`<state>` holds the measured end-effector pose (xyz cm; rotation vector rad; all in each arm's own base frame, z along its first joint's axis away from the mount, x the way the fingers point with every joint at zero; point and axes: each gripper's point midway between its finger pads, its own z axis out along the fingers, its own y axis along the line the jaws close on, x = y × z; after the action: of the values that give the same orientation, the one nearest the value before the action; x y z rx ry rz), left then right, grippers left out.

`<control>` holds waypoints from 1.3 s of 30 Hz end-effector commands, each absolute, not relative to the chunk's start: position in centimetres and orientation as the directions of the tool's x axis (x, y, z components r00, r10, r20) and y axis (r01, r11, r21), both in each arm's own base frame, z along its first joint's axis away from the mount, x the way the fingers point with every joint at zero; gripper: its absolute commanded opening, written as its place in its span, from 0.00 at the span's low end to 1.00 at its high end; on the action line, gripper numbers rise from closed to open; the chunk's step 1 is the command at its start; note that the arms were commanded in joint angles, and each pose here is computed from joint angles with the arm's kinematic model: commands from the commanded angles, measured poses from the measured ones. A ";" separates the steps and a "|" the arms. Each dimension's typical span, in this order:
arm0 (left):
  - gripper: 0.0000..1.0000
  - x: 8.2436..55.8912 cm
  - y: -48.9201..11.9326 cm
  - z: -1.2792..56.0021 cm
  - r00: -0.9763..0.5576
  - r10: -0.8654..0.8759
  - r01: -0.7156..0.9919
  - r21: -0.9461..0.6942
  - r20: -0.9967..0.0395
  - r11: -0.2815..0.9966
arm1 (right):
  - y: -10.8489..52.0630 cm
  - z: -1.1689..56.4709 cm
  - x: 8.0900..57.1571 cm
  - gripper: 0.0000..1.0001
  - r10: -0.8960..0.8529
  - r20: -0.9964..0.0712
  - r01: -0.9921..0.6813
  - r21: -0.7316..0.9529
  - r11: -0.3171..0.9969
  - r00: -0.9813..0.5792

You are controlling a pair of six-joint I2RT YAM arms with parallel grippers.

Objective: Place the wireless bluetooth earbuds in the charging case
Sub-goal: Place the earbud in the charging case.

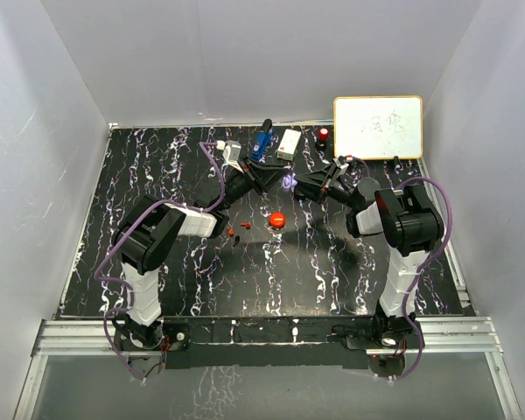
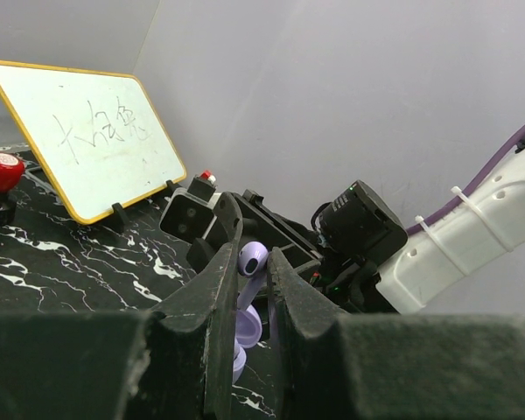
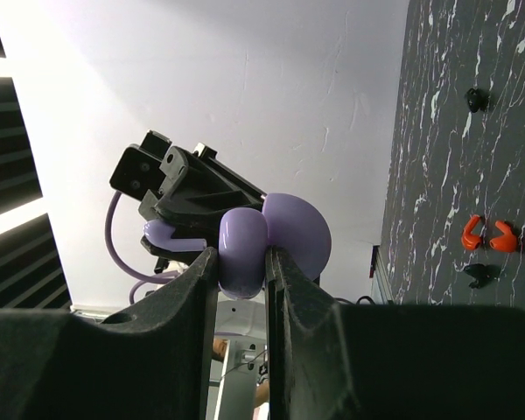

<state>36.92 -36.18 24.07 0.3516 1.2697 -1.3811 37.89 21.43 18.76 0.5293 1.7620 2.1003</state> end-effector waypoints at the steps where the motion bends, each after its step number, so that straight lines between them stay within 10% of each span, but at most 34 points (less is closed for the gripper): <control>1: 0.00 35.1 -35.0 30.2 -0.098 -0.627 0.929 -0.298 -0.773 0.221 | 21.2 25.6 35.0 0.00 0.493 -0.259 -0.407 0.886 -0.221 -0.831; 39: 0.00 35.0 -33.8 31.6 -0.052 -0.651 0.922 -0.288 -0.757 0.261 | 21.1 26.3 34.8 0.00 0.488 -0.264 -0.413 0.882 -0.227 -0.832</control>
<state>37.32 -35.42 24.11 0.3181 1.2638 -1.3291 37.71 21.38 19.67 0.5189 1.7488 2.1112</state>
